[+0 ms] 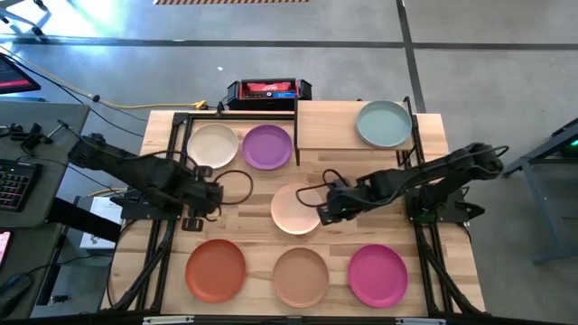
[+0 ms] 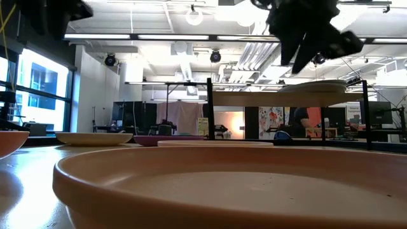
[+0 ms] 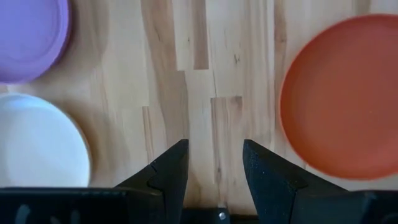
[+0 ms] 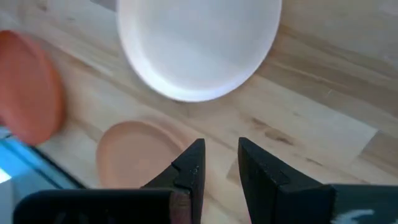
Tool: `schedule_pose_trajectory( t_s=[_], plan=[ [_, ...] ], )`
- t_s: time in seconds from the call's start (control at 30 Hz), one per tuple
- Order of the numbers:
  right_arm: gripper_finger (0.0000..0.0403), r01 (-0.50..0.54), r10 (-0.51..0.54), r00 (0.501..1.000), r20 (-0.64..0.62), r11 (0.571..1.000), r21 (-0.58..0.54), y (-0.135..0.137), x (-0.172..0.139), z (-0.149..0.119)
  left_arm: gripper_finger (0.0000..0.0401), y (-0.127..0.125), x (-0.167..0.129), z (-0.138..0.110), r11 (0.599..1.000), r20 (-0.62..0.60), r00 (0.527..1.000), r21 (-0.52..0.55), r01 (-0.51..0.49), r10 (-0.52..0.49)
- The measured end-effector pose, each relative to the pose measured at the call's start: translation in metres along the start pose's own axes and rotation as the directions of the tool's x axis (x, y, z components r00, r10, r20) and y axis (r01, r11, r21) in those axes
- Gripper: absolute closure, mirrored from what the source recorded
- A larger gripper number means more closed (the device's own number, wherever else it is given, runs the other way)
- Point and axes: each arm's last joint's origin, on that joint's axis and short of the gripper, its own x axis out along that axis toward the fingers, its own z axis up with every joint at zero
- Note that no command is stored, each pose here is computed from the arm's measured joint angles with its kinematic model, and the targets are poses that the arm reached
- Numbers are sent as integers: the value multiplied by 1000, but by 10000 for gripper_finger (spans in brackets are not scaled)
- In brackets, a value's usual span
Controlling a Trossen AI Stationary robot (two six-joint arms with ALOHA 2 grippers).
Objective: Place and stack plates onto a shelf
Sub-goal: Stack the light orange plate on top of the blue stacked plates on the shelf
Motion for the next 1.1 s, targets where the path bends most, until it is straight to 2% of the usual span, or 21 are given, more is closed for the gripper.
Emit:
schedule_pose_trajectory(
  t_s=[0.27,0.5,0.73,1.1],
  plan=[
    [327,104,-105,994,38,994,26,0,36,10,261,5,18,-28,995,47,999,-100,2,3],
    [327,145,-152,984,97,986,76,-1,59,20,261,7,36,-43,980,-4,1000,-197,-18,17],
    [327,198,-211,969,129,975,102,-6,76,30,261,6,50,-49,970,-45,999,-242,-39,29],
    [327,276,-290,947,136,954,114,-13,100,36,261,5,52,-46,967,-12,1000,-255,-22,19]
  ],
)
